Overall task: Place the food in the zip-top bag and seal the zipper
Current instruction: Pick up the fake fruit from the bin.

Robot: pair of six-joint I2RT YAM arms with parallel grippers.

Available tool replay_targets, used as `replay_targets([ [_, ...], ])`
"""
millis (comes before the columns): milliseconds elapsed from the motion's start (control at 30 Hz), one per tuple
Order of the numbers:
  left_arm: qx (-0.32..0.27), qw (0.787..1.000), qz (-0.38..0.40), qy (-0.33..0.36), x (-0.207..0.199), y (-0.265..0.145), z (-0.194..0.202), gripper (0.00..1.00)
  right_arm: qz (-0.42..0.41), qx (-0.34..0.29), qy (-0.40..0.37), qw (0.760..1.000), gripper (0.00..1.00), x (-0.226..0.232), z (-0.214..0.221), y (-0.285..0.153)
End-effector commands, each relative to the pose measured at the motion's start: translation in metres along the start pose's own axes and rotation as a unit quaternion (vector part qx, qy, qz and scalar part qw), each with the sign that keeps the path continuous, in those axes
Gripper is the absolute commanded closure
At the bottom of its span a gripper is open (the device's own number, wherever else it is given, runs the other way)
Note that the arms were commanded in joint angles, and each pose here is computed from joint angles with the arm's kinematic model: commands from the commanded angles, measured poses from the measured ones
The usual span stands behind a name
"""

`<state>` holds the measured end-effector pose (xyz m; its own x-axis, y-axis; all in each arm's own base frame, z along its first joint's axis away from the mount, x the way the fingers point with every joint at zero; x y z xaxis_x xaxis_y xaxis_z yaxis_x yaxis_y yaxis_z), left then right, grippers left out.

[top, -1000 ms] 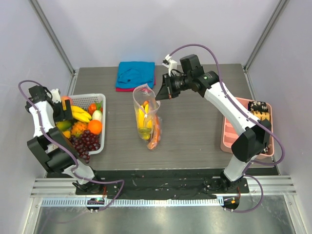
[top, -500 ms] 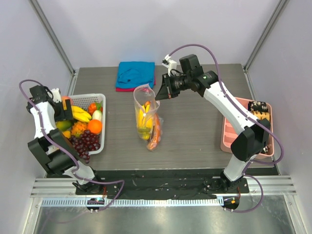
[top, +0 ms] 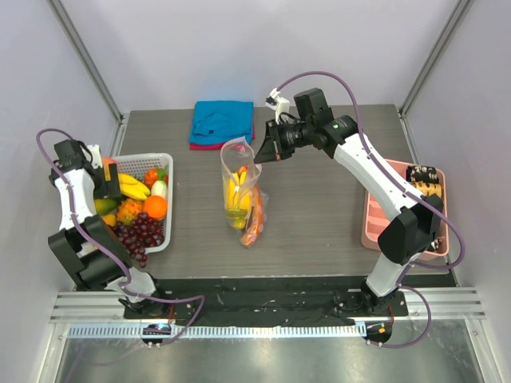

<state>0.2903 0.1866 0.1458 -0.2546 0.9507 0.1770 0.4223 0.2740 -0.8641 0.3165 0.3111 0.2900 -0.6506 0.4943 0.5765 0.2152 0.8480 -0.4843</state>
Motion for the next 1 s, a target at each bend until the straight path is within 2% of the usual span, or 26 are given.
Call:
replay_targets([
  [0,-0.023,0.999,-0.021,0.007,0.008,-0.004,-0.010,0.03,-0.011,-0.023,-0.025,0.999,0.99,0.014,-0.016,-0.007],
  [400,-0.003,1.000,-0.011,0.017,0.001,0.006,0.005,0.10,-0.009,-0.021,-0.023,0.999,0.99,0.011,-0.015,-0.005],
  [533,-0.014,1.000,-0.013,0.020,-0.001,0.002,0.002,0.21,-0.009,-0.021,-0.025,0.999,0.99,0.012,-0.015,-0.005],
  [700,-0.028,0.999,-0.020,0.028,-0.003,-0.007,-0.005,0.29,-0.008,-0.022,-0.025,0.999,0.99,0.011,-0.016,-0.005],
  [833,-0.055,0.998,-0.026,0.026,-0.001,-0.026,-0.017,0.39,-0.008,-0.023,-0.027,0.999,0.99,0.012,-0.016,-0.005],
  [967,-0.101,0.994,-0.029,0.016,0.003,-0.065,-0.039,0.41,-0.008,-0.024,-0.028,0.999,0.99,0.013,-0.017,-0.006],
])
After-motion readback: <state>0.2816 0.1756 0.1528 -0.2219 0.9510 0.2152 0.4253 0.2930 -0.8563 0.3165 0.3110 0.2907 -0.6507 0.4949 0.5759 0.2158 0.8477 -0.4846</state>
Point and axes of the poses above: each gripper's point midway between its finger pads, its own y axis out along the fingers, its own x axis along the line the jaws close on, z = x × y, the point moved 1 cm from there along -y, back along the fingers, and after that the axes turned 1 degree about y, right-handed, at the moved point
